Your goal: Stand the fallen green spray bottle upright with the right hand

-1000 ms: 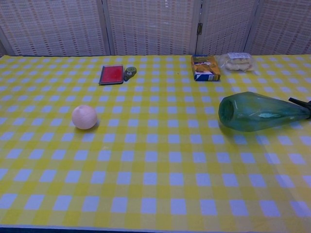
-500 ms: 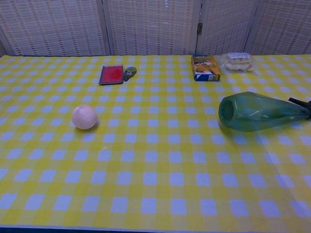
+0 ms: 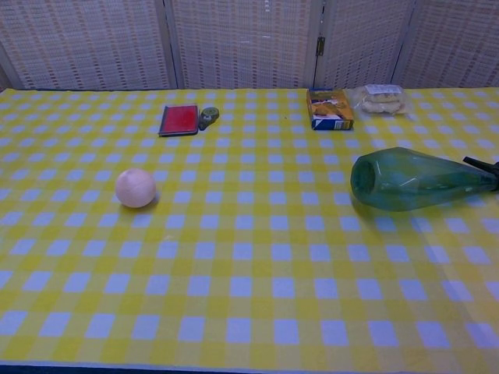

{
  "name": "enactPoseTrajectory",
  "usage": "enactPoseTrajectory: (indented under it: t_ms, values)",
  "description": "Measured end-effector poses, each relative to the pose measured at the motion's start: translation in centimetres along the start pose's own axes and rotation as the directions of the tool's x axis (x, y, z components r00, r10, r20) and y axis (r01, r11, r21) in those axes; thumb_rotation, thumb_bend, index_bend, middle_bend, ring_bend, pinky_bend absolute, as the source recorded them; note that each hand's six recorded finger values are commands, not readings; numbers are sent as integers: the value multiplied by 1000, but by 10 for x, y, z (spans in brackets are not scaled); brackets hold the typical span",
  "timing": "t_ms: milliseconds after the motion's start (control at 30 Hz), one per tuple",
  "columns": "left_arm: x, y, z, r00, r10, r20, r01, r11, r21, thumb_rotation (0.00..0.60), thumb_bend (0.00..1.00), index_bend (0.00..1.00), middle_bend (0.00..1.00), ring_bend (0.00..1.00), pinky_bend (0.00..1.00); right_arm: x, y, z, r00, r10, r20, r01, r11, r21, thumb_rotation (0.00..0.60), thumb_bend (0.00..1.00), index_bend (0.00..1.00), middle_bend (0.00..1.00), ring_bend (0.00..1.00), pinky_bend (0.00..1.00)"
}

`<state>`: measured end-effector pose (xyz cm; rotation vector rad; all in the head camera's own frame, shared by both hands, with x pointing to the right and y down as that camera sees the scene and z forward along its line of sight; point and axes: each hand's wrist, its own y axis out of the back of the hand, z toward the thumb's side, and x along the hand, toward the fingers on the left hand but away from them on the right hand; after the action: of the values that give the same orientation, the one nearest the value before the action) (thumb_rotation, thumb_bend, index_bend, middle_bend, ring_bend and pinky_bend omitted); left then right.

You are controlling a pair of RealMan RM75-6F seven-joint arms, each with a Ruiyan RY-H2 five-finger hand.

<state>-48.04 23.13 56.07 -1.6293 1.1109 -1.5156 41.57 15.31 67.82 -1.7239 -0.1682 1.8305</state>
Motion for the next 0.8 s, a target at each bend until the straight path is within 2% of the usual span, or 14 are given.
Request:
enactPoseTrajectory:
  t_ms: [500, 800]
  values:
    - [0, 2, -2, 1000, 6, -6, -6, 1000, -7, 320, 264, 0, 53, 35, 15, -40, 29, 18, 1000, -20, 21, 19, 999, 42, 600, 465, 141, 201, 165, 0]
    - [0, 4, -3, 1000, 9, -8, -9, 1000, -11, 318, 264, 0, 53, 35, 16, -63, 51, 48, 998, -58, 2, 57, 996, 68, 600, 465, 134, 201, 166, 0]
